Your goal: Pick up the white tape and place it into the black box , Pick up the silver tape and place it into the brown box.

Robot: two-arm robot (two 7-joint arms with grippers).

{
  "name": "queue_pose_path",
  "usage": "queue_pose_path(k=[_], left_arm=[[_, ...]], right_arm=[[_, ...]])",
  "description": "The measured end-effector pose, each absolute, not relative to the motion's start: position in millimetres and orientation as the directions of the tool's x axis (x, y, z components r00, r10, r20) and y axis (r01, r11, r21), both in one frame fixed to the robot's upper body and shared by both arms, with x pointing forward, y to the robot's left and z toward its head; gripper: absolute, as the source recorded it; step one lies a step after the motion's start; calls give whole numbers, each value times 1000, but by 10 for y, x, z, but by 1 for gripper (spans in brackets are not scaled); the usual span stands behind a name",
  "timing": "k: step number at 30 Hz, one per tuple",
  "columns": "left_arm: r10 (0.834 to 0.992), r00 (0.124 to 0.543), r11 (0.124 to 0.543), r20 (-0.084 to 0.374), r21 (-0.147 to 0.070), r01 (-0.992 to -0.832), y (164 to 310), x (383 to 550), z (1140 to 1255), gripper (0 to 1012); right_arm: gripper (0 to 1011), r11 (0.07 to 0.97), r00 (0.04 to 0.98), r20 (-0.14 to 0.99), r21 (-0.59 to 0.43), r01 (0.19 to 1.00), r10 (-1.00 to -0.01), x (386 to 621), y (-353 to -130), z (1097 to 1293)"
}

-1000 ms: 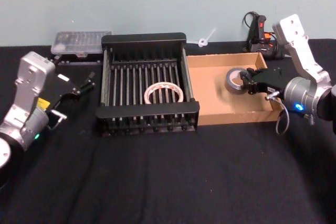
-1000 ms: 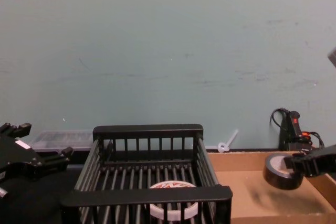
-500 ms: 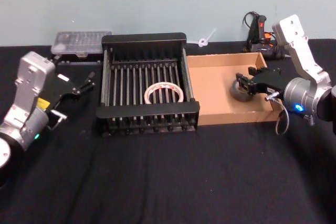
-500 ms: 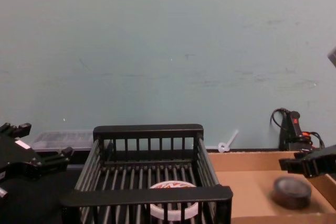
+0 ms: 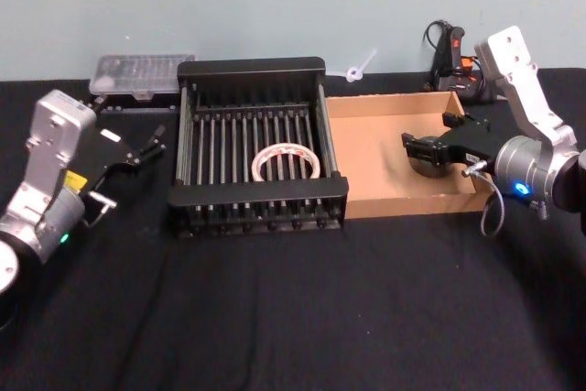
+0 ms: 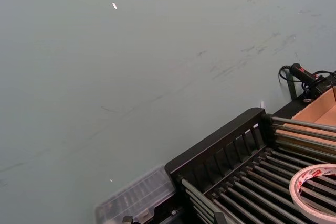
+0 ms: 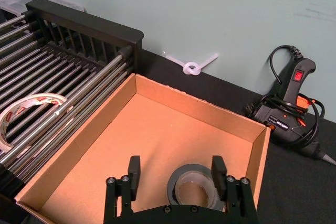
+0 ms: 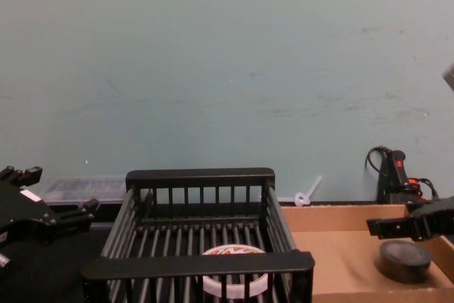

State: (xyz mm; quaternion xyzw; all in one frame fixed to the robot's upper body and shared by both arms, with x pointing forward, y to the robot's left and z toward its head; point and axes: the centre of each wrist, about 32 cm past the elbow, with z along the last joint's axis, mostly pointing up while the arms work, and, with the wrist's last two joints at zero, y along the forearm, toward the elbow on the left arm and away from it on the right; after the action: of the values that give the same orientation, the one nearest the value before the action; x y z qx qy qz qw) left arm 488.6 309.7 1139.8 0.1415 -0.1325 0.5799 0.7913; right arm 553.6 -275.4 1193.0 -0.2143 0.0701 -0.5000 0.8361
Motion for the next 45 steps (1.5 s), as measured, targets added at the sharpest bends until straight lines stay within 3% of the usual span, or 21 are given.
queue_pose_path(k=[7,22,30,37,45], left_arm=[[880,292,287,374,70,-955,3097,4886,11398,1001],[880,292,287,374,70,-955,3097,4886,11398,1001],[880,292,287,374,70,-955,3097,4886,11398,1001],[880,292,287,374,70,-955,3097,4886,11398,1001],[880,292,287,374,70,-955,3097,4886,11398,1002]], right_arm=[[1002,408,490,97,-429,806,-866,5535,-2753,11930],[1000,401,477,95,-414,817,-874,5516,-2751,11921],[1002,331,382,172,-263,906,-908,5380,-2691,11845],[1000,270,292,251,-119,955,-923,5252,-2664,11641],[1000,253,260,293,-62,965,-920,5111,-2688,11361]])
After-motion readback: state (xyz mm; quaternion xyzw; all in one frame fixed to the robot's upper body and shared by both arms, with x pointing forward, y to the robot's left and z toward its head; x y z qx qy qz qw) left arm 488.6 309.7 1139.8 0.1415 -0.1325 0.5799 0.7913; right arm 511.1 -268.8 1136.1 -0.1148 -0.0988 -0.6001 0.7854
